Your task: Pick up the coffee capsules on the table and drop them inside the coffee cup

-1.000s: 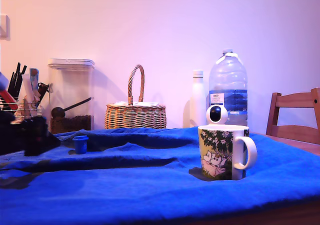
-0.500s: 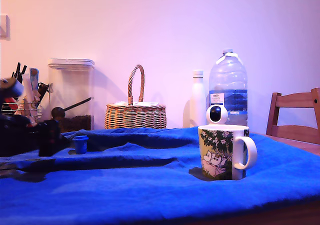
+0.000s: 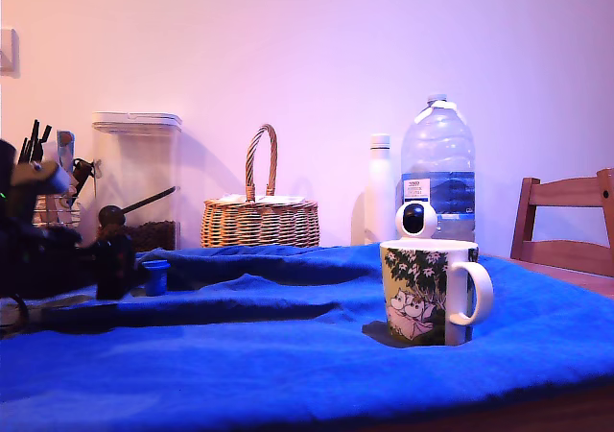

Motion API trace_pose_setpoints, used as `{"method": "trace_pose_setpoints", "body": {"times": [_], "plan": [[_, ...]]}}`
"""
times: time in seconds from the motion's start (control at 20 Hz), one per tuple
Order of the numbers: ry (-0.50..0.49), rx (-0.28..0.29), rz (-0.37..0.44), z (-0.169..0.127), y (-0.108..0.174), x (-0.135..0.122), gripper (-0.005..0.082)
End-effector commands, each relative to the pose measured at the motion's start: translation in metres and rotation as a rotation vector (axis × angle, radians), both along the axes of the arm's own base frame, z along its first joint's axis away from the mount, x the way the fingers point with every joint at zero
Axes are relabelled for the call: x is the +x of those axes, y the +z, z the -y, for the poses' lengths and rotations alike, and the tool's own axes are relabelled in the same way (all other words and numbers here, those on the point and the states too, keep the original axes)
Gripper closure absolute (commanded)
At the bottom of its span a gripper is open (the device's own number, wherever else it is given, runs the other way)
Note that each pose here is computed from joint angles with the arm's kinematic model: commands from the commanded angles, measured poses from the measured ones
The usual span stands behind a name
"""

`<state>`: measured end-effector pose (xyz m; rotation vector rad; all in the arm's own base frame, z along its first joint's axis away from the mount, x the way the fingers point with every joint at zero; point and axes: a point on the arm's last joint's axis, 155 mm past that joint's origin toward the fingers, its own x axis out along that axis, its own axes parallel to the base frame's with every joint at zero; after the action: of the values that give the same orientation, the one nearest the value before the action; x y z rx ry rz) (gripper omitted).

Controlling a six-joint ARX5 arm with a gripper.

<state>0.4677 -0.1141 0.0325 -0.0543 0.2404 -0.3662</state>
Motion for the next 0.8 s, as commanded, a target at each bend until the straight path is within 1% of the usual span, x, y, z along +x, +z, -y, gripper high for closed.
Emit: {"method": "trace_pose_setpoints", "body": {"times": [0.0,0.15,0.35,0.45,0.75], "plan": [[-0.008,0.007,-0.019,0.002,-0.011,0.003,0.0201],[-0.008,0.009,-0.013,0.003,-0.007,0.01,0.0201],[-0.01,0.019,-0.026,0.005,-0.008,0.02,0.0201],[-0.013,0.032,-0.033,0.006,-0.009,0.024,0.0201],[-0.014,0.035,-0.051,0.008,-0.018,0.035,0.0201]]}}
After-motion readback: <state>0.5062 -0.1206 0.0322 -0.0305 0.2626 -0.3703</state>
